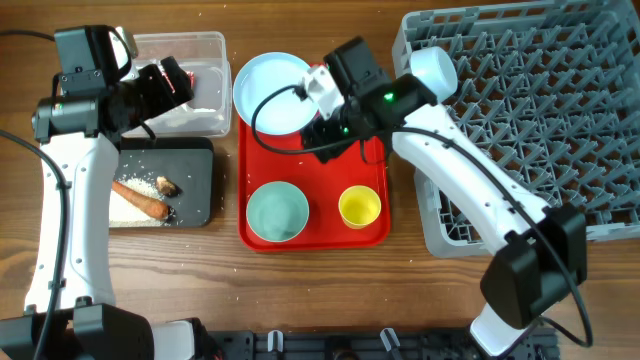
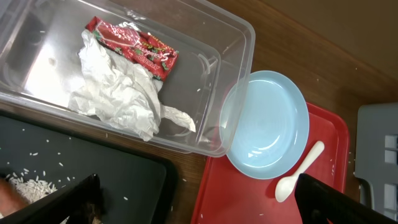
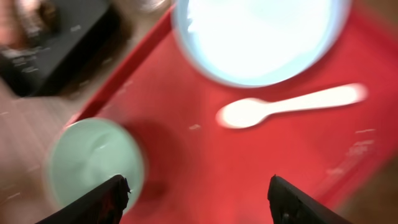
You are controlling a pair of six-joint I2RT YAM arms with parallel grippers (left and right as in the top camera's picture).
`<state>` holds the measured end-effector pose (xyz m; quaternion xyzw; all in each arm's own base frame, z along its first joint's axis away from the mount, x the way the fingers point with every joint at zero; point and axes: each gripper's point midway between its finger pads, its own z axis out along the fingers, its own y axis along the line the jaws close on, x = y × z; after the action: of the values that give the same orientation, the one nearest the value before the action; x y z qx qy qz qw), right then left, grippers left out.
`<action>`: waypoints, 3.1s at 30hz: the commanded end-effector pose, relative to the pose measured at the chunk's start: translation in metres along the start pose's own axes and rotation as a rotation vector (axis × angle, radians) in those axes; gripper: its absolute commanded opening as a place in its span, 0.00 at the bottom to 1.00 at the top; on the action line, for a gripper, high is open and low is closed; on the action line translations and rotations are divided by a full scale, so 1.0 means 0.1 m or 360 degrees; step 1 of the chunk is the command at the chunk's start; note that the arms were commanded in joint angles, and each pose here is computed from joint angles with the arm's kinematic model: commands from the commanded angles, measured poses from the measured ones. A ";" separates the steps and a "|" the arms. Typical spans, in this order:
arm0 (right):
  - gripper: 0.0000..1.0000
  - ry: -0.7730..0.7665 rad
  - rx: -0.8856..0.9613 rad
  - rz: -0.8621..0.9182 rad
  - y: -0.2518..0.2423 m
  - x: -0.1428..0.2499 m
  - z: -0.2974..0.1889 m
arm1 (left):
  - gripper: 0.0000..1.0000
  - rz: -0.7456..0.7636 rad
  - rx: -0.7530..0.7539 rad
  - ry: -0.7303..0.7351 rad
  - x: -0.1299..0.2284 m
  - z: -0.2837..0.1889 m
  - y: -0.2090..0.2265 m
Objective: Sort waste into correct bins and load items into the dishwasher rack
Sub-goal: 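Reach the right gripper to the green bowl and grasp it, then carry the green bowl into the grey dish rack, then grasp the light-blue plate with the right gripper and lift it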
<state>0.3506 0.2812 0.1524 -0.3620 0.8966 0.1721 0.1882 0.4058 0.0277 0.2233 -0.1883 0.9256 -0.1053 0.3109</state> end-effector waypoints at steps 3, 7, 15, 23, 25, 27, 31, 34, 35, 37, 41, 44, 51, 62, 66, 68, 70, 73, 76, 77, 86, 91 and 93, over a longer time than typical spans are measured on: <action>0.68 0.0317 -0.0257 0.0099 0.36 0.67 0.65 | 1.00 -0.0001 -0.0006 -0.0011 -0.04 0.01 0.01; 0.62 0.0424 -0.0203 0.0047 0.41 0.88 0.98 | 1.00 -0.0001 -0.0006 -0.0011 -0.04 0.01 0.01; 0.05 0.0430 -0.0073 0.0095 0.26 0.83 1.01 | 1.00 -0.0001 -0.0006 -0.0011 -0.04 0.01 0.01; 0.04 -0.0111 0.0866 0.0609 -1.20 0.18 -1.13 | 1.00 -0.0001 -0.0006 -0.0011 -0.04 0.01 0.01; 0.04 -0.0090 0.1632 0.0904 -1.87 0.65 -1.95 | 1.00 -0.0001 -0.0006 -0.0011 -0.04 0.01 0.01; 0.04 -0.0046 0.2051 0.1019 -2.11 0.92 -2.32 | 1.00 -0.0001 -0.0006 -0.0011 -0.04 0.01 0.01; 0.04 0.0316 0.2486 0.0757 -2.32 1.12 -2.40 | 1.00 -0.0001 -0.0006 -0.0011 -0.04 0.01 0.01; 0.04 0.0615 0.2430 0.0557 -2.44 1.18 -2.01 | 1.00 -0.0001 -0.0006 -0.0011 -0.04 0.01 0.01; 0.04 0.0684 0.2415 0.0524 -2.47 1.22 -1.91 | 1.00 -0.0001 -0.0006 -0.0011 -0.04 0.01 0.01; 0.04 0.0875 0.2392 0.0428 -2.53 1.33 -1.69 | 1.00 -0.0001 -0.0006 -0.0011 -0.04 0.01 0.01; 0.04 0.0969 0.2455 0.0363 -2.61 1.37 -1.54 | 1.00 -0.0001 -0.0006 -0.0011 -0.04 0.01 0.01; 0.04 0.0930 0.2359 0.0387 -2.53 1.36 -1.40 | 1.00 -0.0001 -0.0006 -0.0011 -0.04 0.01 0.01; 0.06 0.0982 0.1896 0.0162 -2.09 1.22 -0.83 | 1.00 -0.0001 -0.0006 -0.0011 -0.04 0.01 0.01; 0.56 0.0955 0.1295 0.0241 -1.53 1.23 -0.35 | 1.00 -0.0001 -0.0006 -0.0011 -0.04 0.01 0.01; 0.75 0.0685 0.1233 0.0335 -1.44 0.70 -0.67 | 1.00 -0.0001 -0.0006 -0.0011 -0.04 0.01 0.01; 0.79 0.0573 0.1144 0.0358 -1.34 0.48 -0.79 | 1.00 -0.0001 -0.0006 -0.0011 -0.04 0.01 0.01; 0.81 0.0496 0.0945 0.0399 -1.16 0.37 -0.73 | 1.00 -0.0001 -0.0006 -0.0011 -0.04 0.01 0.01; 0.84 0.0368 0.0415 0.0393 -0.68 0.16 -0.45 | 1.00 -0.0001 -0.0006 -0.0011 -0.04 0.01 0.01; 1.00 0.0182 0.0158 0.0384 -0.46 -0.13 -0.36 | 1.00 -0.0001 -0.0006 -0.0011 -0.04 0.01 0.01; 0.98 0.0134 0.0147 0.0379 -0.46 -0.21 -0.35 | 1.00 -0.0001 -0.0006 -0.0011 -0.04 0.01 0.01; 0.67 -0.0320 0.0272 0.0594 -0.93 -0.76 0.36 | 1.00 -0.0001 -0.0006 -0.0011 -0.04 0.01 0.01; 0.62 -0.0232 0.0265 0.0722 -1.12 -0.57 1.10 | 1.00 -0.0001 -0.0006 -0.0011 -0.04 0.01 0.01; 0.58 -0.0147 0.0309 0.0806 -1.21 -0.38 1.37 | 1.00 -0.0001 -0.0006 -0.0011 -0.04 0.01 0.01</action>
<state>0.4943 0.2880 0.0663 -0.1313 0.9477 0.1610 0.2424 0.4058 0.0277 0.2233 -0.1883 0.9256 -0.1053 0.3109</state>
